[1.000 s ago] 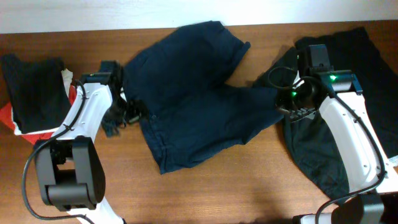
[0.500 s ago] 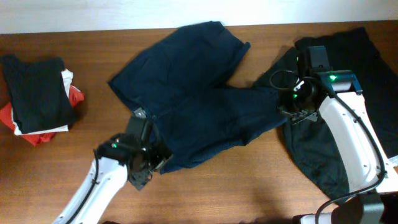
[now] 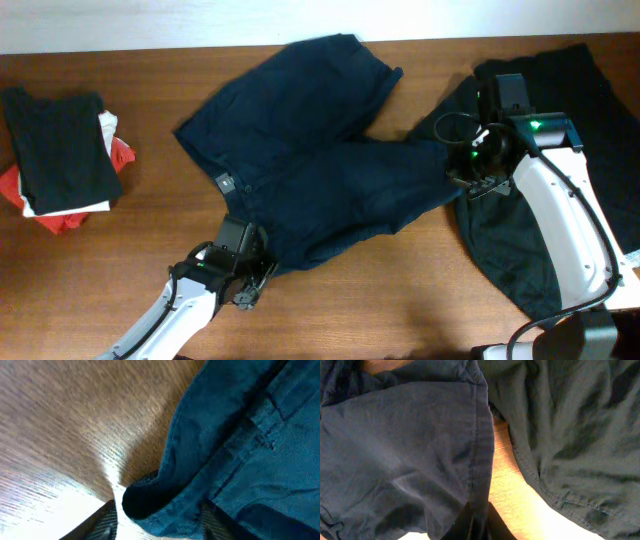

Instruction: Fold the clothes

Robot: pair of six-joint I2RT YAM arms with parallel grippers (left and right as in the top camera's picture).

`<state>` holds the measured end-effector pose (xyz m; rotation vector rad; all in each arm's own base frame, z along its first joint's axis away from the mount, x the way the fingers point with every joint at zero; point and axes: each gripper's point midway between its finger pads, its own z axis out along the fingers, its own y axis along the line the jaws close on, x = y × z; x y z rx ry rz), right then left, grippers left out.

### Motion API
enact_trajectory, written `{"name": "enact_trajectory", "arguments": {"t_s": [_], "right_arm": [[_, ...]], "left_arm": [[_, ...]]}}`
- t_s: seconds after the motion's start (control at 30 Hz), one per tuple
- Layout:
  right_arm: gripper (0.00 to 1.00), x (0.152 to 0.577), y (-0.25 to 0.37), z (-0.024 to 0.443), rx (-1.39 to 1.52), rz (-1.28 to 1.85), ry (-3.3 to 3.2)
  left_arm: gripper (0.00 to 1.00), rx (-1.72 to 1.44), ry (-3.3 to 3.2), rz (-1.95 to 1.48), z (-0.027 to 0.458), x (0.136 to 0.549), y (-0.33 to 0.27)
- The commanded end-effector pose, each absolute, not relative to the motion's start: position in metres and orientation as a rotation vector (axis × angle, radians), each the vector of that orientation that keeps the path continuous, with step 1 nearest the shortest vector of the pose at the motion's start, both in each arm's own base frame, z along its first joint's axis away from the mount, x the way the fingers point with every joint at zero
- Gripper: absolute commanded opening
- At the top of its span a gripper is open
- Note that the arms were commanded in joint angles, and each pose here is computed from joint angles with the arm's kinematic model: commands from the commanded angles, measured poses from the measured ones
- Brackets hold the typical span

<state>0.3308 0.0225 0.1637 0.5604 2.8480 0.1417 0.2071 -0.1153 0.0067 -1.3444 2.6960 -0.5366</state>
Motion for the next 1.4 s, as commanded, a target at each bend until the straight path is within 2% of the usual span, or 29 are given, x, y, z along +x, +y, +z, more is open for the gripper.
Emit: {"name": "enact_trajectory", "arguments": {"t_s": [0.0,0.07,0.13,0.23,0.27,0.47,0.5,0.53,0.6,0.67,0.77,0.87,1.0,1.07,1.1,1.17,1.3,1.33,1.37], "right_arm": [[0.09,0.331,0.019,0.166,0.559,0.107,2.837],[0.09,0.331,0.019,0.166,0.559,0.108,2.837],[0.09,0.331,0.019,0.166,0.559,0.107,2.838],[0.09,0.331,0.019,0.166,0.559,0.107,2.837],[0.09,0.331,0.019,0.166,0.559,0.107,2.838],[0.09,0.329,0.019,0.165,0.561,0.104,2.846],[0.04,0.324,0.018,0.164,0.566,0.099,2.861],[0.04,0.322,0.018,0.165,0.568,0.095,2.868],[0.04,0.317,0.014,0.168,0.588,0.094,2.865],[0.04,0.311,0.007,0.177,0.612,0.093,2.850],[0.04,0.298,0.005,0.197,0.613,0.107,2.801],[0.04,0.285,0.005,0.227,0.533,0.124,2.713],[0.10,0.289,0.005,0.253,0.374,0.120,2.612],[0.14,0.309,0.009,0.258,0.251,0.124,2.562],[0.14,0.326,0.014,0.259,0.181,0.143,2.530],[0.14,0.352,0.021,0.257,0.132,0.189,2.487],[0.07,0.392,0.047,0.234,0.062,0.307,2.483],[0.10,0.388,0.053,0.222,0.051,0.312,2.533],[0.31,0.372,0.056,0.209,0.048,0.314,2.623]], "left_arm": [[0.37,-1.350,2.669,-0.486,0.004,0.208,-0.108],[0.26,-1.349,2.666,-0.488,0.004,0.208,-0.108],[0.21,-1.348,2.660,-0.476,0.003,0.209,-0.107],[0.02,-1.348,2.658,-0.471,0.003,0.209,-0.106],[0.01,-1.334,2.662,-0.470,0.003,0.209,-0.106],[0.01,-1.033,2.752,-0.441,0.009,0.211,-0.103],[0.01,-0.936,2.764,-0.380,0.018,0.211,-0.093],[0.01,-0.897,2.763,-0.318,0.028,0.211,-0.082],[0.01,-0.777,2.753,-0.199,0.064,0.209,-0.060],[0.01,-0.573,2.697,-0.220,0.119,0.213,-0.056],[0.01,-0.482,2.570,-0.288,0.187,0.208,-0.055],[0.01,-0.482,2.527,-0.354,0.216,0.189,-0.054],[0.01,-0.559,2.537,-0.337,0.214,0.174,-0.046],[0.01,-0.714,2.475,-0.245,0.214,0.179,-0.028],[0.01,-0.890,2.423,-0.204,0.211,0.180,-0.017],[0.01,-1.097,2.393,-0.186,0.194,0.184,-0.013],[0.01,-1.160,2.443,-0.058,0.158,0.206,-0.012],[0.01,-1.163,2.455,-0.044,0.153,0.213,-0.013],[0.01,-1.167,2.475,-0.022,0.146,0.218,-0.015]]}}
